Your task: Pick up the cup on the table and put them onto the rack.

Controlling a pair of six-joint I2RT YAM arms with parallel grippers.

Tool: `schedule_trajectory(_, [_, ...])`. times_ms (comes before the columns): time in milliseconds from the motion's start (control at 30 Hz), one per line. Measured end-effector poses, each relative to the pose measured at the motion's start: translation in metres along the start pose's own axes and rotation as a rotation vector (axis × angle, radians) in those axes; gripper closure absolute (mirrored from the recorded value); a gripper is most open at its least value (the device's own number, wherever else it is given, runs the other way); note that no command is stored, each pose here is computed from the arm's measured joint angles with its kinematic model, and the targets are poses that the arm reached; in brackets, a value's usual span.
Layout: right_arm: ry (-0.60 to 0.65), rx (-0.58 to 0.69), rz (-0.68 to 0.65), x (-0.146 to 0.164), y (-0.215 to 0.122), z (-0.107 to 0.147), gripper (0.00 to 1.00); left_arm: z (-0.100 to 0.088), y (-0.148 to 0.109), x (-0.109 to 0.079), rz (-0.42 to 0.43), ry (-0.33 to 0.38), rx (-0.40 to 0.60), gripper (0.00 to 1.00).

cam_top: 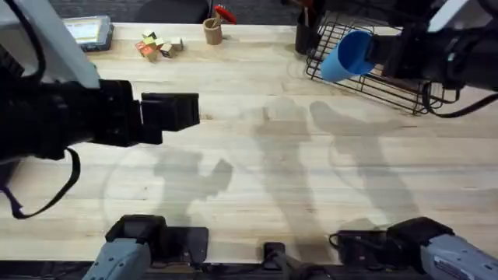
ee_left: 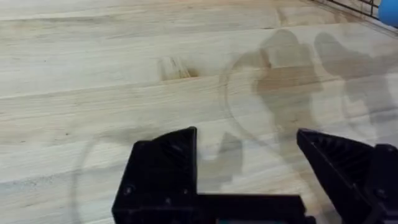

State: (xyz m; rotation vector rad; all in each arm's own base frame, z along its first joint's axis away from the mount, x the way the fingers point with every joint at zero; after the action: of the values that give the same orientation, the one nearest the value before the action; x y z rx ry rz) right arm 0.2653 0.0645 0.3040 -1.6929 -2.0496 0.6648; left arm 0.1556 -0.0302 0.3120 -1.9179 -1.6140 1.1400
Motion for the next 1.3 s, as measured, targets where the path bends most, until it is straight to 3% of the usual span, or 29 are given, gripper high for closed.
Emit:
schedule_trajectory(167, [-0.049, -0.015, 0.002, 0.000, 0.000, -0.003, 0.971, 0.000, 0.000, 0.000, 0.001, 0.001, -0.003, 0.008])
schedule_trajectory(367, [-0.070, -0.141, 0.011, -0.001, 0.010, -0.031, 0.972, -0.006, 0.000, -0.001, 0.007, 0.008, -0.031, 0.008])
schedule_trajectory(800, [-0.014, -0.095, 0.105, -0.038, 0.057, -0.098, 0.973, -0.006, 0.000, -0.001, 0.007, 0.008, -0.031, 0.008])
schedule_trajectory(1300, [-0.018, 0.105, 0.100, -0.041, 0.125, -0.063, 0.973, -0.006, 0.000, -0.001, 0.007, 0.008, -0.031, 0.007])
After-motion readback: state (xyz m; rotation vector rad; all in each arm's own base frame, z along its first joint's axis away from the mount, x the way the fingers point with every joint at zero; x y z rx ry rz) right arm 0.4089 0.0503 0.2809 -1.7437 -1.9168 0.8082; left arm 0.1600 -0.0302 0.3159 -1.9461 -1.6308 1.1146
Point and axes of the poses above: each hand's point on the last joint's axis, 136 mm out from that joint toward the fingers, its own y axis out along the fingers, its own x axis along the line the jaws close on, z = x × y, the point moved 6 cm from there along -y, back along the fingers, and after that the axes turned 11 degrees about -y, right-handed, at the moved point
